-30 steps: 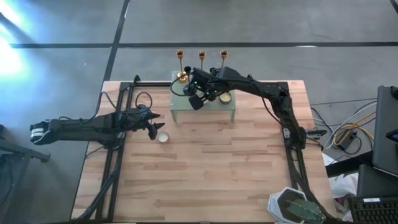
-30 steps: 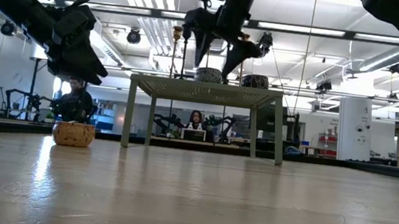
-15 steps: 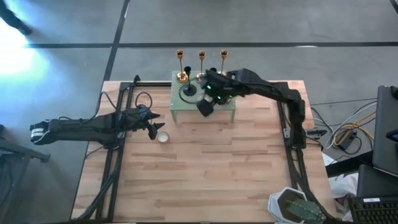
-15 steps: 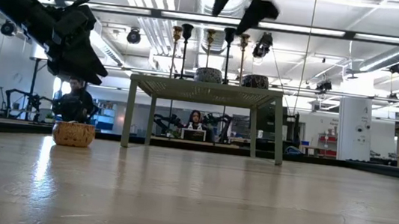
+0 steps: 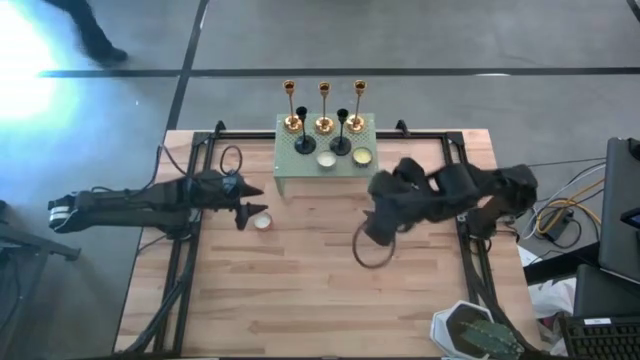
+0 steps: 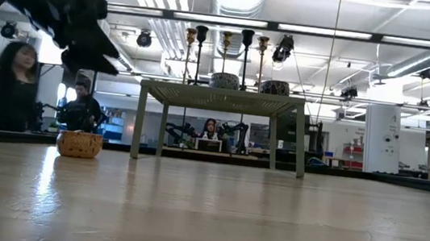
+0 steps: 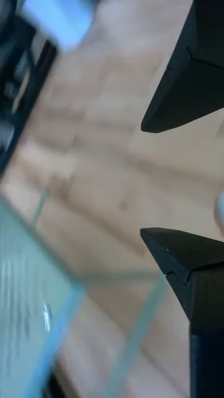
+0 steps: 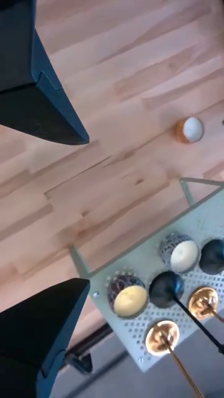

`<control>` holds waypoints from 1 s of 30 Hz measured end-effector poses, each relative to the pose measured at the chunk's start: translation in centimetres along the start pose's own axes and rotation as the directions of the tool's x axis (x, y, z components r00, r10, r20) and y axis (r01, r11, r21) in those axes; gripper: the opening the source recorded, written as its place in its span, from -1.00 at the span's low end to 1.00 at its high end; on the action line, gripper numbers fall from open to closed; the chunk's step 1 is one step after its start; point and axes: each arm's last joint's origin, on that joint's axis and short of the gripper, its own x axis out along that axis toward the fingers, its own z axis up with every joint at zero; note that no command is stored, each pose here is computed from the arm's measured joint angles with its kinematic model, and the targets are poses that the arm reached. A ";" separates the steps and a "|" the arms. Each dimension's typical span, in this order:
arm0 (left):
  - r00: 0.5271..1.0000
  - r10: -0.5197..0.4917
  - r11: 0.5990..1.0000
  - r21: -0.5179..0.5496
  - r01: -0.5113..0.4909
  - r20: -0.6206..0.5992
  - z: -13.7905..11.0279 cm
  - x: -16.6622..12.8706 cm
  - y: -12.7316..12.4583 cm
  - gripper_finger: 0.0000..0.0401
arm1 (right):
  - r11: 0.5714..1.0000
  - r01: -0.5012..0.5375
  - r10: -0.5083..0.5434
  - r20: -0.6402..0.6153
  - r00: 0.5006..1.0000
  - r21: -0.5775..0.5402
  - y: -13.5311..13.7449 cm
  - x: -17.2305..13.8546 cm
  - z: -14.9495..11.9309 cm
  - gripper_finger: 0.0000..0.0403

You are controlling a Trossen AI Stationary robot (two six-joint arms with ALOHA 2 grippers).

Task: Pick & Place candle stick holders
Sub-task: Put the orange patterned scented candle on the shelf

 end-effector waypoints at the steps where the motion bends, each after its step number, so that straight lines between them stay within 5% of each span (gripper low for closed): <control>1: 0.999 -0.046 0.999 0.011 0.046 -0.015 0.2 -0.1 -0.2 0.34 | 1.000 0.005 -0.005 0.004 1.000 -0.021 0.3 -0.2 -0.5 0.81; 7: 0.962 -0.232 0.973 -0.028 0.230 -0.145 1.5 -1.0 -1.3 0.34 | 0.998 0.060 -0.061 -0.027 0.998 -0.015 0.3 0.6 -3.0 0.81; 14: 0.904 -0.195 0.980 -0.105 0.167 -0.381 2.2 -0.6 -1.6 0.37 | 0.990 0.142 -0.142 -0.114 0.983 -0.002 -1.2 2.5 -6.3 0.81; 20: 0.821 -0.143 0.990 -0.091 0.112 -0.553 2.2 1.0 -1.6 0.60 | 0.985 0.171 -0.168 -0.164 0.972 0.007 -2.6 3.4 -9.0 0.81; 30: 0.735 -0.041 0.998 0.008 0.063 -0.677 2.8 4.6 -1.6 0.78 | 0.993 0.108 -0.102 -0.112 0.988 0.048 -3.7 4.9 -11.4 0.81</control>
